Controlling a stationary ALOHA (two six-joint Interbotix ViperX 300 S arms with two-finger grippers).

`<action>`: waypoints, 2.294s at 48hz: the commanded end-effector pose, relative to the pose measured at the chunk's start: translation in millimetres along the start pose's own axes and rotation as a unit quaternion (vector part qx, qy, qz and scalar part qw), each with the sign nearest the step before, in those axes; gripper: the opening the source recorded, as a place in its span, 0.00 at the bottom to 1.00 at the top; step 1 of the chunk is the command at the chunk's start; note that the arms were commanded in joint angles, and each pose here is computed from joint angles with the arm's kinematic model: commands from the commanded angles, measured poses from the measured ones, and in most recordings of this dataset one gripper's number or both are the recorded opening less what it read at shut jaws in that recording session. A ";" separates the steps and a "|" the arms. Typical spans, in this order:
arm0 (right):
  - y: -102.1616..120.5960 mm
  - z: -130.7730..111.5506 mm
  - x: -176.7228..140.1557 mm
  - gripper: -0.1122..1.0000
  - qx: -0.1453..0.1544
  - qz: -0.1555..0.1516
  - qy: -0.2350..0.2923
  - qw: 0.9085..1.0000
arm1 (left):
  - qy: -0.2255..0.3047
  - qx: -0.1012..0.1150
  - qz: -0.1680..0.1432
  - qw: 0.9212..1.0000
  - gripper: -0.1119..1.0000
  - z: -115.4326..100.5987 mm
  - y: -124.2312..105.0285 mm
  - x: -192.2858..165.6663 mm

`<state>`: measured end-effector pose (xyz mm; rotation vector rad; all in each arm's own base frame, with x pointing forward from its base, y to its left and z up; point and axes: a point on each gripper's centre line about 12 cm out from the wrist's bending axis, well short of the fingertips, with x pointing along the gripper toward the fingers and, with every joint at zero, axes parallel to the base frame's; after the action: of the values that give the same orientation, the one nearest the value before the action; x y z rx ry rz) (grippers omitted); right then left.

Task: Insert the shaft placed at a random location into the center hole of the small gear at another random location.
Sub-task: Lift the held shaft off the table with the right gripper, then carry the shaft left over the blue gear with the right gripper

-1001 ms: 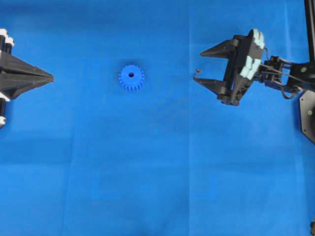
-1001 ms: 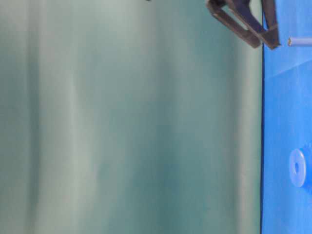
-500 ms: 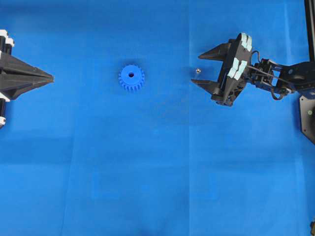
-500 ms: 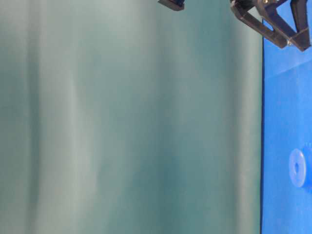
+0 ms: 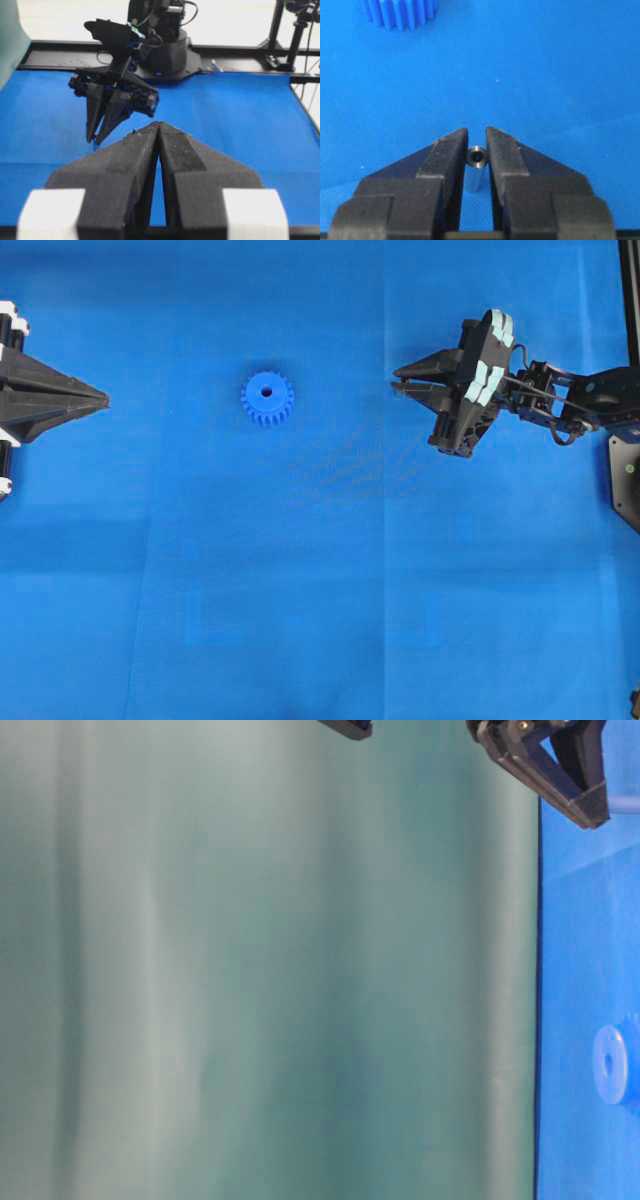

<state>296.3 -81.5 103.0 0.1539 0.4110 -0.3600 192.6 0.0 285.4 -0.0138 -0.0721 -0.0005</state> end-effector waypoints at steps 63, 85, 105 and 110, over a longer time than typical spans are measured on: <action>33.7 97.4 9.0 0.13 -0.001 0.048 -0.043 0.998 | -0.009 0.000 0.000 1.000 0.10 5.8 -0.1 -1.9; 65.1 139.7 74.3 0.13 -0.025 0.071 -0.035 0.997 | -0.010 -0.001 -0.001 1.000 0.10 6.0 -0.4 -1.9; 72.7 149.4 90.6 0.13 -0.028 0.076 -0.042 0.996 | -0.011 -0.001 0.000 1.000 0.10 6.2 -0.1 -1.9; 72.5 145.6 93.4 0.13 -0.028 0.075 -0.038 0.996 | -0.011 0.000 0.000 1.000 0.10 6.2 -0.1 -1.9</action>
<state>451.0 -75.6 189.1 0.1192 0.3717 -0.2096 189.5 0.0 287.1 -0.0138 -0.0782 -0.0010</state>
